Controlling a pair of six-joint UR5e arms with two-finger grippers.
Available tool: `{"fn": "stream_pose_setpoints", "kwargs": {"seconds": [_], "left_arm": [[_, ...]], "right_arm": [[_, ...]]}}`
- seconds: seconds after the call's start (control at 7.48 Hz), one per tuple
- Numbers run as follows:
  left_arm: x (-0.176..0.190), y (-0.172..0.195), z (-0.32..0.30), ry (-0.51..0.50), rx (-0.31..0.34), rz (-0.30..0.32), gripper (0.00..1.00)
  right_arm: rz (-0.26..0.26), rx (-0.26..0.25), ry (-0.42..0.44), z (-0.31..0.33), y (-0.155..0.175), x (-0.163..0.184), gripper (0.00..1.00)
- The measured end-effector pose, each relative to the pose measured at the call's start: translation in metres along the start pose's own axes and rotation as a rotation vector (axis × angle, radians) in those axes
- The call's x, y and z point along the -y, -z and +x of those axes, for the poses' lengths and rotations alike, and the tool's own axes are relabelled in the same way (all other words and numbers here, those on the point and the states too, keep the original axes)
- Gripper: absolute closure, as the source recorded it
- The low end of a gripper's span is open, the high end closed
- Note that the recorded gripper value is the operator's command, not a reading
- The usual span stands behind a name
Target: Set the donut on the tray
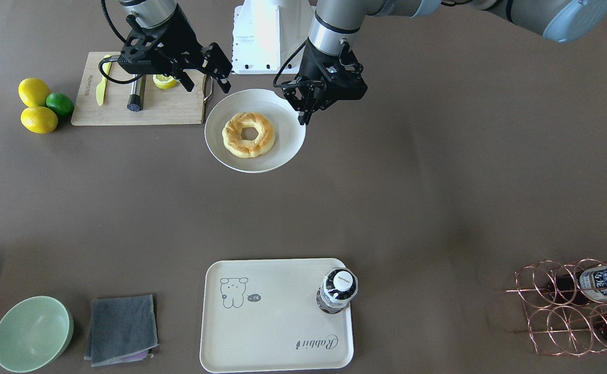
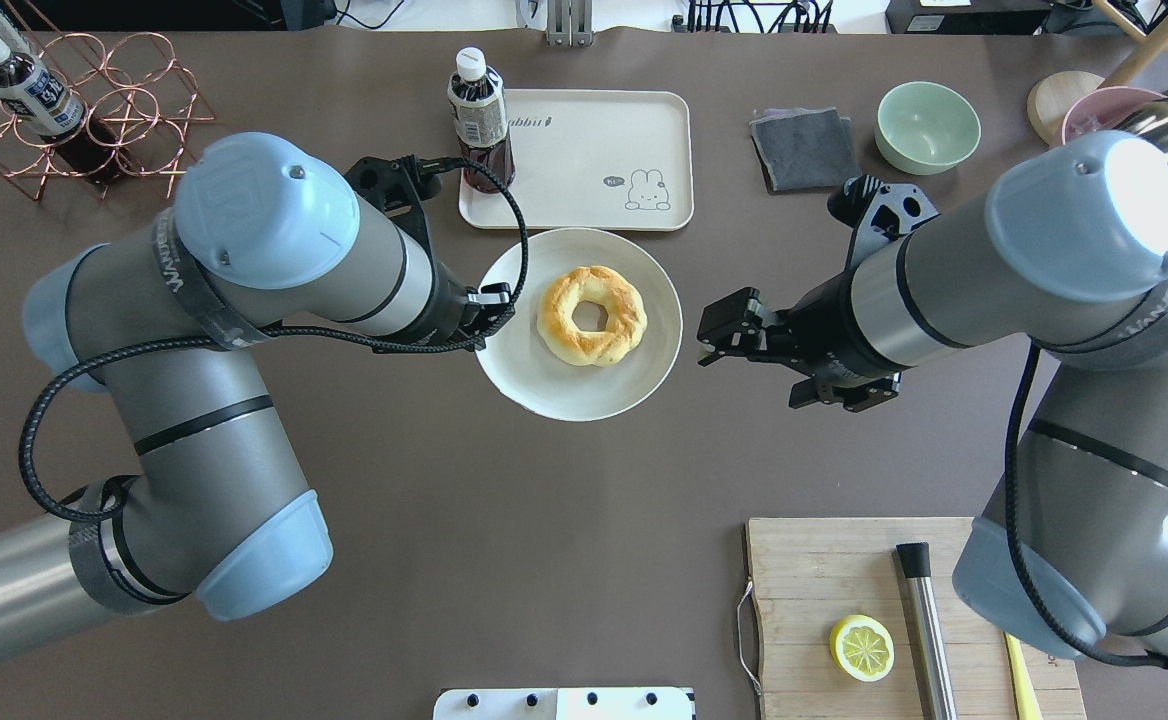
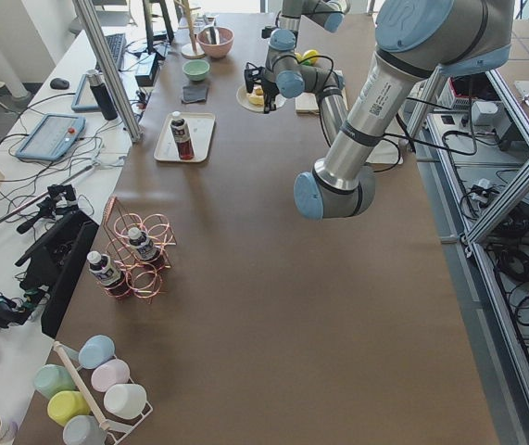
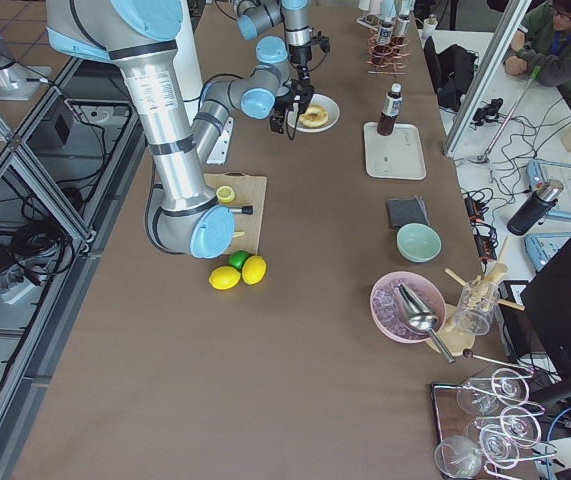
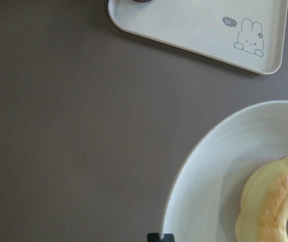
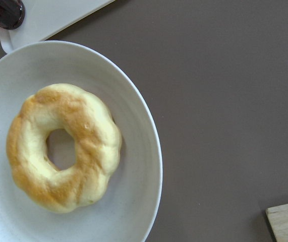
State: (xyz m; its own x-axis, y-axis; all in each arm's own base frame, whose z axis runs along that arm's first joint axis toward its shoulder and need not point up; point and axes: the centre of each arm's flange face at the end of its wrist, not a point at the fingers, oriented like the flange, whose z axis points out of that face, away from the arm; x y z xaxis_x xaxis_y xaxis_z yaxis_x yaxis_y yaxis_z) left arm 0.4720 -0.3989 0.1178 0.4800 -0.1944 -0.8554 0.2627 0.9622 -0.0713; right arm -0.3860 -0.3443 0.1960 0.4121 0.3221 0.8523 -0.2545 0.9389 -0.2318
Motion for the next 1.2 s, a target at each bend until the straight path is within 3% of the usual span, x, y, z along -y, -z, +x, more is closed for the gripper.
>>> {"fn": "stream_pose_setpoints", "kwargs": {"seconds": [0.54, 0.94, 1.2], "left_arm": [[-0.018, 0.0, 0.009, 0.003, 0.003, 0.009, 1.0], [-0.019, 0.001, 0.009, 0.001, 0.001, 0.01, 1.0], [-0.019, 0.001, 0.009, 0.001, 0.0, 0.011, 1.0]], "right_arm": [[0.041, 0.008, -0.149, 0.0, -0.004, -0.012, 0.55], [0.065, 0.011, -0.21, 0.0, -0.007, -0.013, 0.55], [0.077, 0.004, -0.218, 0.001, -0.013, -0.017, 0.74]]}}
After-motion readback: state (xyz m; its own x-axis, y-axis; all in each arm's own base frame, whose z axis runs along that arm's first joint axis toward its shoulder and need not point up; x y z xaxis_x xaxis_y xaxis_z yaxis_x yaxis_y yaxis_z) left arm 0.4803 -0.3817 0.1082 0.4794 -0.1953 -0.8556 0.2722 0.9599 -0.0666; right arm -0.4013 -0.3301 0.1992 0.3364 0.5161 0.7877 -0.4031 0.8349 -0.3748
